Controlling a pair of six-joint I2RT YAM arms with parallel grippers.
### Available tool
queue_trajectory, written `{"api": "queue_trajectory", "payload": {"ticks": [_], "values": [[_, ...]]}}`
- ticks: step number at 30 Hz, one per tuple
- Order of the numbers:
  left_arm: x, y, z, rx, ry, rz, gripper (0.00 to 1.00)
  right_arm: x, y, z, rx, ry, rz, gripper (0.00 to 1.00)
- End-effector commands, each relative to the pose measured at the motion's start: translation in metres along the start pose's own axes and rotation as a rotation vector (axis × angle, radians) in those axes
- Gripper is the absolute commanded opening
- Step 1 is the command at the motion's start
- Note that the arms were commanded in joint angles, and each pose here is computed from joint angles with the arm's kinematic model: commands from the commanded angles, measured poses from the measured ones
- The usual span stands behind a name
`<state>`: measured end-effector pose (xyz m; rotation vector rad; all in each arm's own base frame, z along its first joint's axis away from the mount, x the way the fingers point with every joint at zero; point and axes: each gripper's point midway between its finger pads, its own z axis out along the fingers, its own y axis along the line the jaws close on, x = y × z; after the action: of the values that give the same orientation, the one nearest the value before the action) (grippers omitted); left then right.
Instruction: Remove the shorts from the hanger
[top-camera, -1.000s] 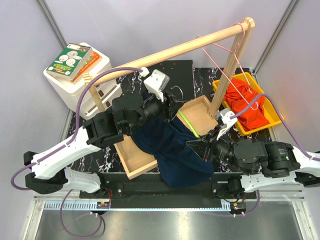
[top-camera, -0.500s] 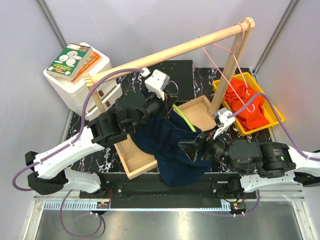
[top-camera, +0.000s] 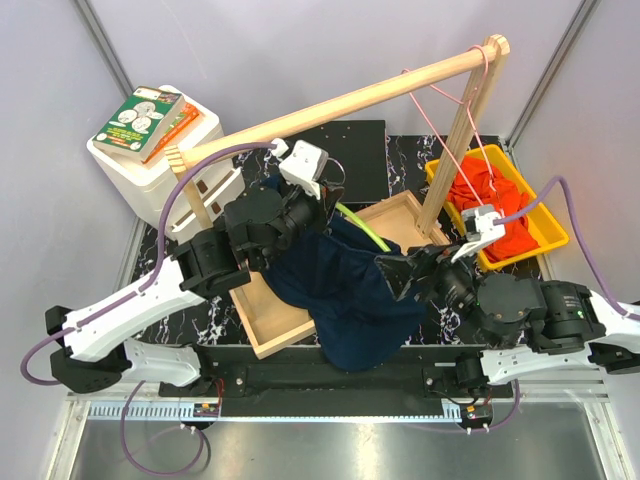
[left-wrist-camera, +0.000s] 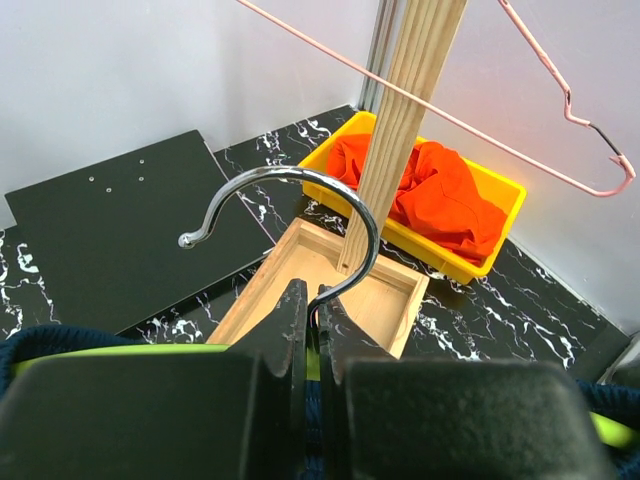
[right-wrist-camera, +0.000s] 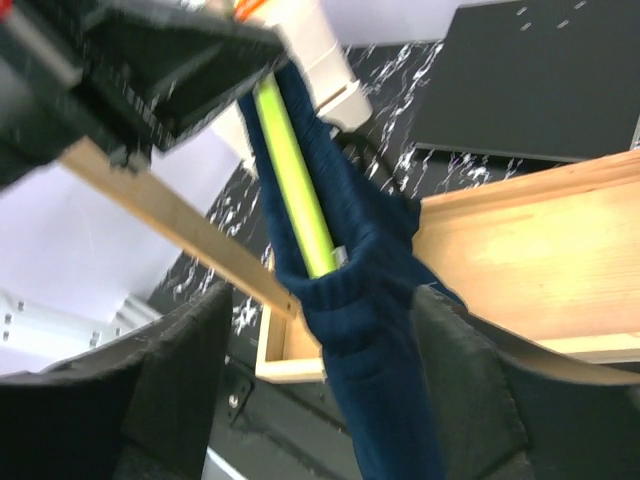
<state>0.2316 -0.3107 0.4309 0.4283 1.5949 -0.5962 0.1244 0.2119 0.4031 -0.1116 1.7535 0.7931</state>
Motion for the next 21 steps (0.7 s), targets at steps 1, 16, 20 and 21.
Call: {"api": "queue_trajectory", "payload": {"ticks": [1, 16, 20, 21], "values": [[-0.051, 0.002, -0.016, 0.022, -0.177, -0.104, 0.00, -0.038, -0.008, -0.004, 0.060, -0.124, 0.123, 0.72], [-0.063, 0.002, -0.030, 0.050, -0.214, -0.151, 0.00, -0.025, 0.013, 0.006, 0.018, -0.098, 0.068, 0.38], [-0.062, 0.005, -0.031, 0.043, -0.213, -0.156, 0.00, -0.024, 0.014, 0.008, 0.015, -0.098, 0.058, 0.27], [-0.064, 0.005, -0.032, 0.042, -0.218, -0.159, 0.00, -0.024, 0.015, 0.007, 0.011, -0.096, 0.056, 0.25]]}}
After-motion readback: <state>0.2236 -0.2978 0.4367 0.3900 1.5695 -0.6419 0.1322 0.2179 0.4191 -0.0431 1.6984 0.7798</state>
